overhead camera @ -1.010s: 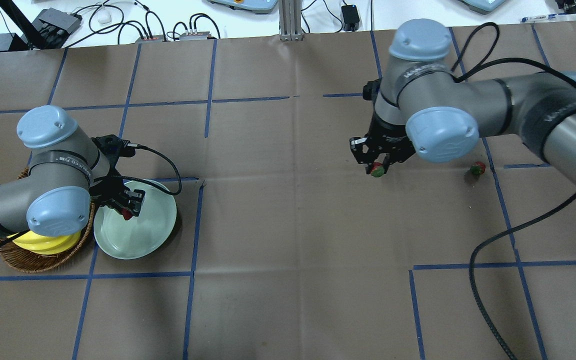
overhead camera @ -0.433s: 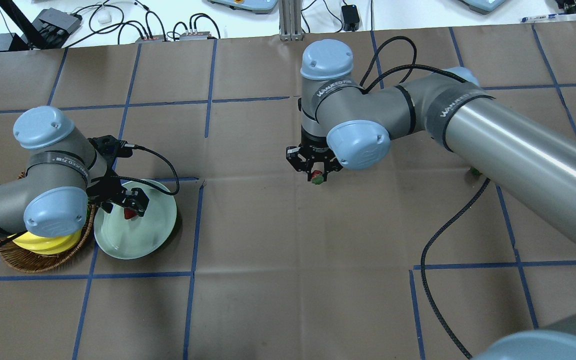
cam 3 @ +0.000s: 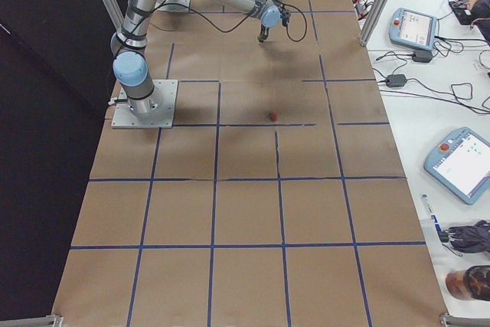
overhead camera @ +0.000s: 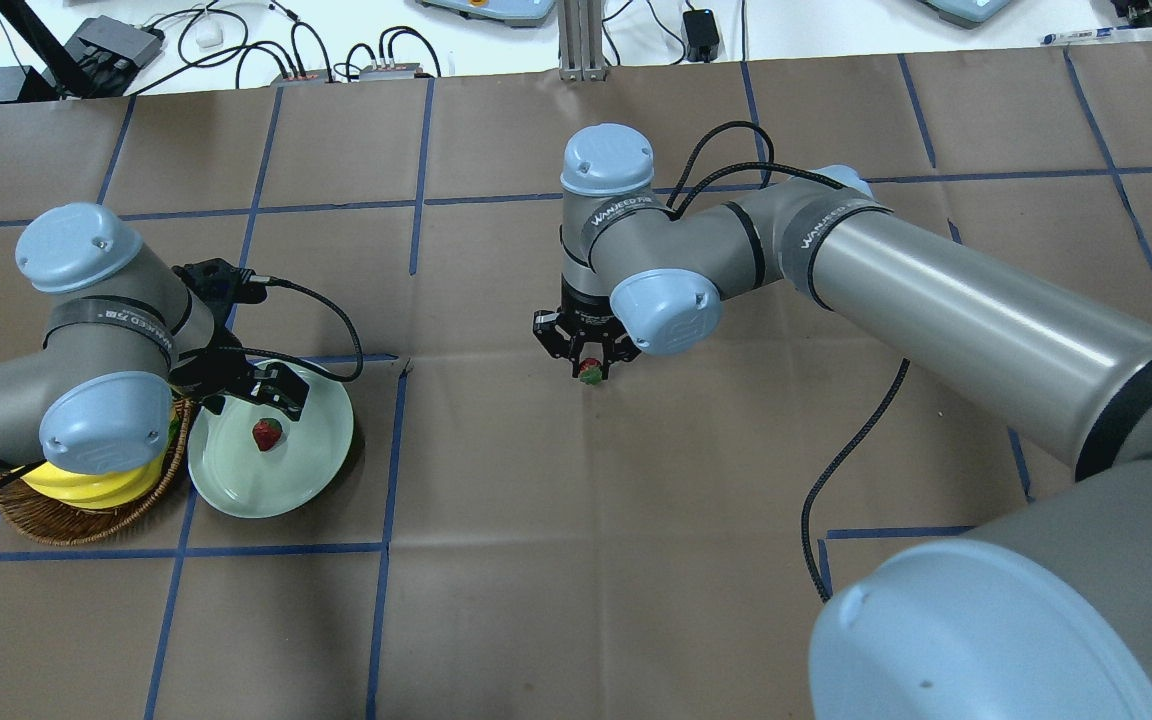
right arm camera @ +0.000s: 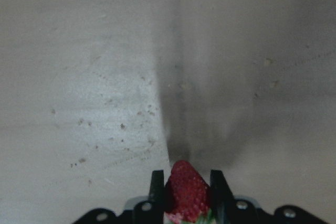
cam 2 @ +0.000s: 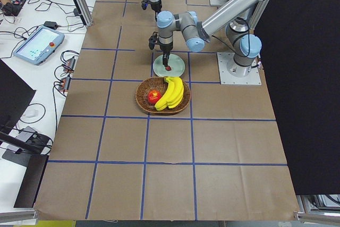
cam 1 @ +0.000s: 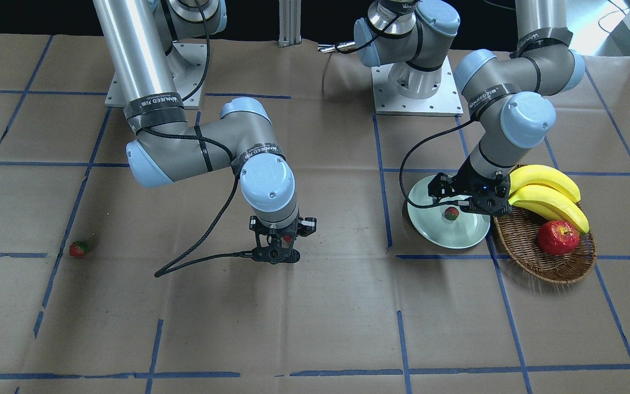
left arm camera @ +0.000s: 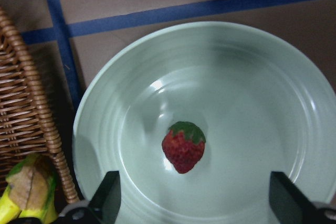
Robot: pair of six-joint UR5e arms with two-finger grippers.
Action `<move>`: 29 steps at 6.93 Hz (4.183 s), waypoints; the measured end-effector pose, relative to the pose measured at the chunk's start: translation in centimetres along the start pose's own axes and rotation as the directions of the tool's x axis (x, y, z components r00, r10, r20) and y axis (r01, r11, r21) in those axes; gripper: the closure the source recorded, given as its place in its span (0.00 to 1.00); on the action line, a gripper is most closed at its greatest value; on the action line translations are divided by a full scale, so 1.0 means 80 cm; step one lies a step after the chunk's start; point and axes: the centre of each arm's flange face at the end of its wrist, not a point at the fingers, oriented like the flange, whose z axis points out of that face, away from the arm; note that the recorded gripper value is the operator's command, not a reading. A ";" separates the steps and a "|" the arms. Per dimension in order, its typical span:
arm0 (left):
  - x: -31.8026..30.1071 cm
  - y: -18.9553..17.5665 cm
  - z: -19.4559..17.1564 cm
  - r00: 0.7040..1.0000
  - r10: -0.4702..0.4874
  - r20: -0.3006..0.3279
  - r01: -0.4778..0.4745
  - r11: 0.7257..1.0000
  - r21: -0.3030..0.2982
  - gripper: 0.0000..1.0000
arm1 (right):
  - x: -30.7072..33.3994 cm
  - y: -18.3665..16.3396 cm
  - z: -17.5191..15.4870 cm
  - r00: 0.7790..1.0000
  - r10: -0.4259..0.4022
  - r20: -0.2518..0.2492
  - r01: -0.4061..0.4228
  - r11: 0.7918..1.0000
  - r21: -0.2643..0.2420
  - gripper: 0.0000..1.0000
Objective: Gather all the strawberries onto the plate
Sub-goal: 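Release strawberry at center with right gripper while left gripper grasps it, then carry strawberry to plate with left gripper while right grasps the third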
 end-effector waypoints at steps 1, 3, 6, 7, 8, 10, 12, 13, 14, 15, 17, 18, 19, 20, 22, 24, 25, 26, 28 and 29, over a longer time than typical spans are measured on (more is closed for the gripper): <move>0.018 -0.002 -0.002 0.998 -0.030 -0.048 0.031 0.999 0.019 0.01 | 0.000 -0.002 -0.001 1.000 0.005 0.004 -0.005 1.000 0.003 0.00; 0.072 -0.006 -0.007 0.989 -0.072 -0.131 0.078 0.996 0.039 0.01 | 0.005 -0.005 -0.043 1.000 0.012 0.016 -0.013 1.000 0.028 0.00; 0.147 -0.011 -0.010 0.949 -0.112 -0.295 0.135 0.989 0.057 0.01 | 0.110 0.001 -0.190 1.000 0.004 -0.018 -0.003 0.999 0.040 0.00; 0.188 -0.016 -0.006 0.942 -0.105 -0.318 0.137 0.987 0.079 0.01 | 0.165 -0.006 -0.220 0.998 -0.005 -0.060 0.008 0.999 0.052 0.00; 0.235 -0.024 0.002 0.940 -0.094 -0.329 0.132 0.987 0.096 0.01 | 0.214 -0.016 -0.233 0.996 -0.009 -0.089 0.014 0.998 0.055 0.00; 0.320 -0.052 0.020 0.943 -0.072 -0.324 0.112 0.988 0.107 0.01 | 0.322 -0.039 -0.239 0.994 -0.036 -0.104 0.041 0.998 0.049 0.00; 0.375 -0.080 0.045 0.967 -0.038 -0.254 0.070 0.991 0.118 0.05 | 0.454 -0.052 -0.240 0.993 -0.075 -0.087 0.079 0.996 0.042 0.00; 0.384 -0.092 0.055 0.976 -0.029 -0.217 0.058 0.990 0.126 0.04 | 0.508 -0.050 -0.226 0.992 -0.099 -0.082 0.104 0.993 0.050 0.00; 0.386 -0.098 0.066 0.983 -0.027 -0.184 0.051 0.991 0.125 0.04 | 0.538 -0.045 -0.199 0.990 -0.114 -0.082 0.119 0.991 0.060 0.00; 0.388 -0.098 0.077 0.986 -0.028 -0.163 0.048 0.992 0.116 0.03 | 0.550 -0.038 -0.163 0.989 -0.118 -0.088 0.125 0.989 0.076 0.00; 0.396 -0.094 0.086 0.988 -0.024 -0.153 0.039 0.994 0.102 0.62 | 0.556 -0.039 -0.108 0.989 -0.109 -0.105 0.122 0.985 0.121 0.00; 0.400 -0.093 0.085 0.988 -0.018 -0.153 0.034 0.994 0.101 0.95 | 0.559 -0.049 -0.087 0.988 -0.105 -0.109 0.120 0.983 0.142 0.00; 0.402 -0.093 0.085 0.988 -0.016 -0.153 0.031 0.994 0.101 1.00 | 0.560 -0.058 -0.069 0.989 -0.100 -0.110 0.116 0.981 0.154 0.00; 0.403 -0.092 0.084 0.988 -0.014 -0.152 0.030 0.994 0.101 1.00 | 0.559 -0.064 -0.056 0.990 -0.093 -0.107 0.109 0.982 0.155 0.00; 0.402 -0.092 0.070 0.988 -0.001 -0.155 0.020 0.992 0.121 1.00 | 0.557 -0.065 -0.047 0.990 -0.090 -0.107 0.105 0.984 0.142 0.16; 0.351 -0.094 0.016 0.991 0.059 -0.121 -0.037 0.983 0.178 1.00 | 0.556 -0.063 -0.044 0.990 -0.093 -0.105 0.105 0.987 0.124 0.57; 0.290 -0.091 -0.006 0.994 0.088 -0.062 -0.076 0.981 0.181 1.00 | 0.555 -0.061 -0.043 0.990 -0.094 -0.101 0.105 0.989 0.109 0.72; 0.224 -0.075 -0.013 0.993 0.116 0.013 -0.117 0.980 0.162 1.00 | 0.555 -0.059 -0.044 0.991 -0.094 -0.098 0.104 0.990 0.100 0.83; 0.114 -0.030 0.001 0.983 0.151 0.100 -0.161 0.983 0.091 0.87 | 0.555 -0.059 -0.045 0.991 -0.095 -0.097 0.104 0.990 0.098 0.96; 0.076 -0.013 0.012 0.983 0.152 0.104 -0.158 0.986 0.058 0.11 | 0.555 -0.061 -0.050 0.991 -0.094 -0.100 0.105 0.989 0.104 0.96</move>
